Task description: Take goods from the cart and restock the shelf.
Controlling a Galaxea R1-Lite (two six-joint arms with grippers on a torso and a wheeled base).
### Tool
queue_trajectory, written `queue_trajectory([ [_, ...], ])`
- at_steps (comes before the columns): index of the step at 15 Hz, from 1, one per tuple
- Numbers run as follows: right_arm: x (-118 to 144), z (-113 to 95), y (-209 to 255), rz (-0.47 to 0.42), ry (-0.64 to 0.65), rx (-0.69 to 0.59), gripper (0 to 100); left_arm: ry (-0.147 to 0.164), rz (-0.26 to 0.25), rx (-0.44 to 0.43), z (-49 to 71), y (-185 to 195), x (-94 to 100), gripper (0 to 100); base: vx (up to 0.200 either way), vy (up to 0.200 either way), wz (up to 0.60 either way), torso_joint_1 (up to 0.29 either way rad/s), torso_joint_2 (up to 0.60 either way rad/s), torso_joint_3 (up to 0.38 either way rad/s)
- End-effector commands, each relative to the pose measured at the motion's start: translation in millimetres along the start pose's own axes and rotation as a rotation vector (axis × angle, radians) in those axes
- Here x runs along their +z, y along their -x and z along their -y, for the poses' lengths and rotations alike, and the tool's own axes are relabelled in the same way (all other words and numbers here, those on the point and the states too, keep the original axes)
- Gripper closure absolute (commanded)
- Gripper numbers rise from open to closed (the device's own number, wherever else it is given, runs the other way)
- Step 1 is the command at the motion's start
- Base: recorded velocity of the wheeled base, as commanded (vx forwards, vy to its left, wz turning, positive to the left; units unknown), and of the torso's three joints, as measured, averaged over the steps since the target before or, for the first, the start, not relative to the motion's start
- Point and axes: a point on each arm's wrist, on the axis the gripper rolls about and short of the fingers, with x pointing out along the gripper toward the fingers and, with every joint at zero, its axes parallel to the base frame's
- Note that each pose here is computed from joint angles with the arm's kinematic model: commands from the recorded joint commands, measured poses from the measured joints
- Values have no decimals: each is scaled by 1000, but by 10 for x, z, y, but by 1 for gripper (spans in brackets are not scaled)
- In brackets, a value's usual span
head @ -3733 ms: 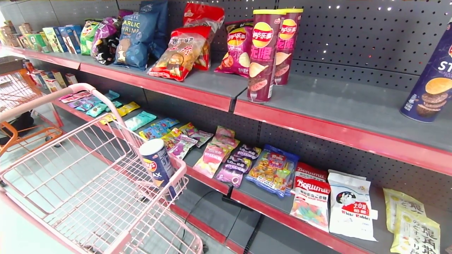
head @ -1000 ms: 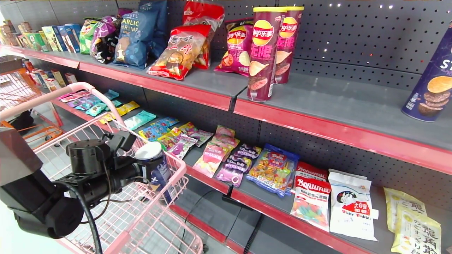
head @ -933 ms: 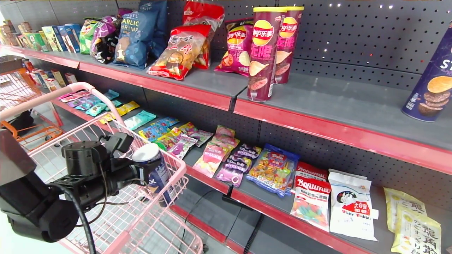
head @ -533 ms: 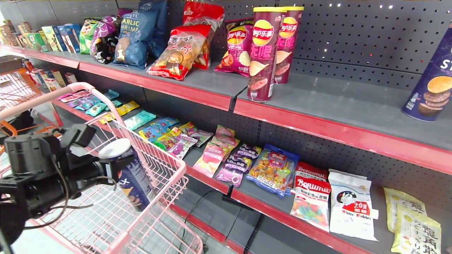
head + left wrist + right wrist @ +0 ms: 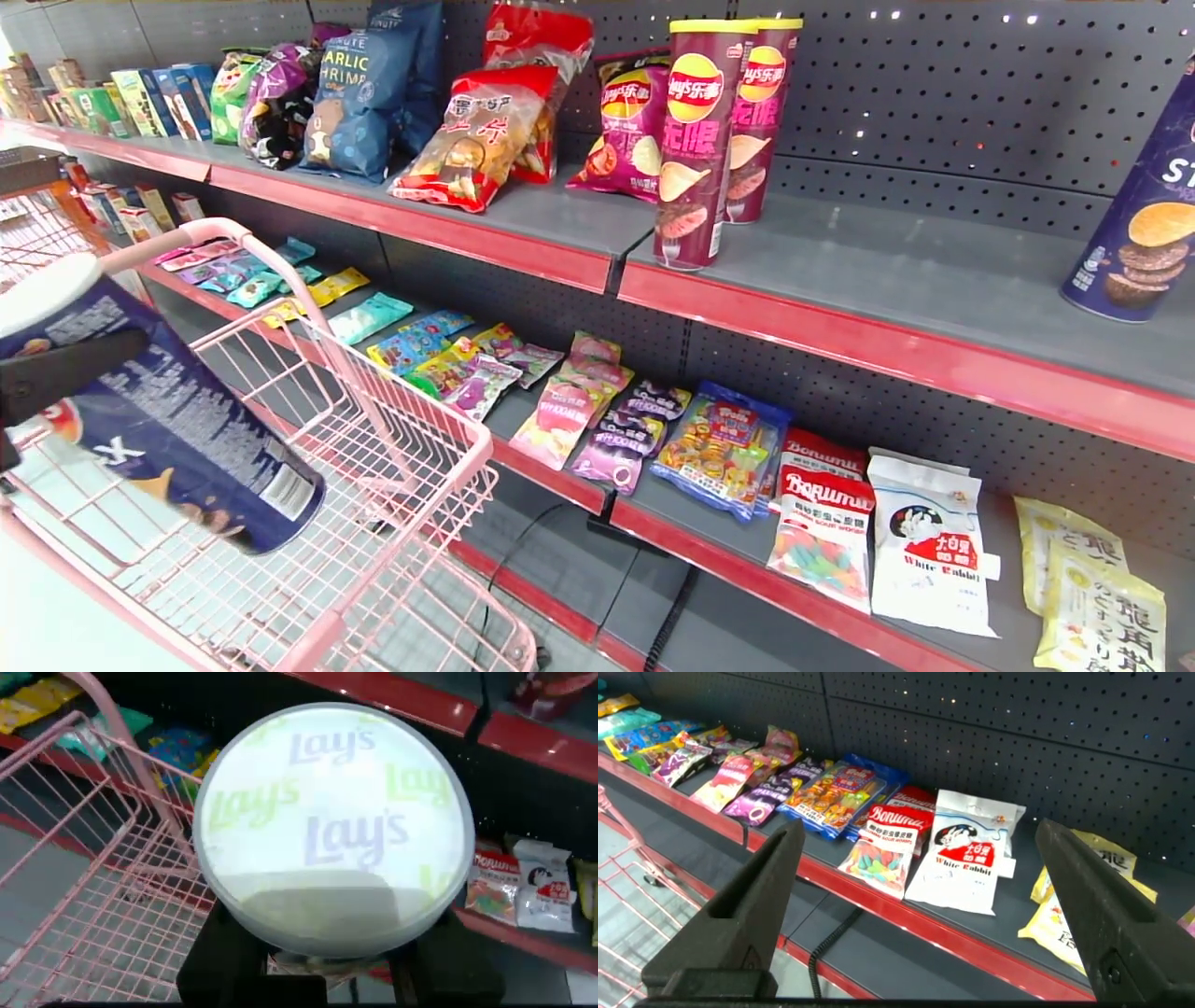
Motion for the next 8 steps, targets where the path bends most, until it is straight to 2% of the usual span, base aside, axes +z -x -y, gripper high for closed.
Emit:
queue_trajectory([
  [1, -2, 0, -1, -2, 0, 2, 0, -107, 118, -2, 182, 621, -56, 100, 0, 0, 0, 0, 0, 0],
  [2, -2, 0, -1, -2, 0, 0, 0, -164, 120, 26, 183, 653, -75, 100, 0, 0, 0, 0, 0, 0],
  [3, 0, 0, -1, -1, 1, 0, 0, -186, 127, 109, 164, 648, -63, 100, 0, 0, 0, 80, -256, -168],
  [4, -2, 0, -1, -2, 1, 0, 0, -182, 136, 221, 134, 626, -37, 100, 0, 0, 0, 119, -378, -242],
  [5, -2, 0, -1, -2, 1, 0, 0, -180, 144, 290, 111, 606, -39, 100, 0, 0, 0, 144, -432, -286],
  [8, -2, 0, -1, -2, 0, 0, 0, -177, 146, 322, 102, 630, -117, 100, 0, 0, 0, 181, -509, -336],
])
